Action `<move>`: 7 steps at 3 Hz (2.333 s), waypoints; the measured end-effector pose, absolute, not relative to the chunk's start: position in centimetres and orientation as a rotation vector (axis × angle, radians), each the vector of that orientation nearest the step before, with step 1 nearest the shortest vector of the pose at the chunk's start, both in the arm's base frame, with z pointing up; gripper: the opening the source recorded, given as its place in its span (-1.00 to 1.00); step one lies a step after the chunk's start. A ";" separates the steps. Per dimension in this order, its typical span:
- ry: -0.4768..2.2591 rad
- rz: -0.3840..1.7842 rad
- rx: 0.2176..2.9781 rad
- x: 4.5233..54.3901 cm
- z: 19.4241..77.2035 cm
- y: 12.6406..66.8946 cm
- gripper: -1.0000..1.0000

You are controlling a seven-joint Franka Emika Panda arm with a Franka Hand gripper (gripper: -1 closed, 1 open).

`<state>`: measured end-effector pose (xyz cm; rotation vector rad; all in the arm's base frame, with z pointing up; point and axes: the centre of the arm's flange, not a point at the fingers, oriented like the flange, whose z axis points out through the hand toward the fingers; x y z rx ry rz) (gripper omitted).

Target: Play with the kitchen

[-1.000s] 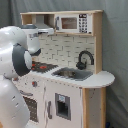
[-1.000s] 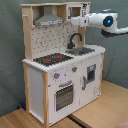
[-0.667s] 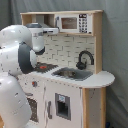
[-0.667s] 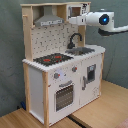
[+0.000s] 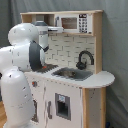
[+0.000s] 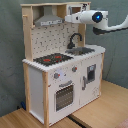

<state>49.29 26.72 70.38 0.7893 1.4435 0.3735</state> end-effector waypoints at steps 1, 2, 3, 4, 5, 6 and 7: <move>1.449 0.382 0.796 50.1 70.7 28.4 1.00; 1.441 0.371 0.796 47.8 70.8 31.4 1.00; 1.437 0.346 0.837 45.7 70.4 32.9 1.00; 1.428 0.328 0.907 44.3 68.5 33.0 1.00; 1.402 0.321 0.990 43.3 66.1 32.8 1.00; 1.370 0.319 1.066 42.4 64.4 32.4 1.00; 1.315 0.321 1.174 41.2 63.0 31.7 1.00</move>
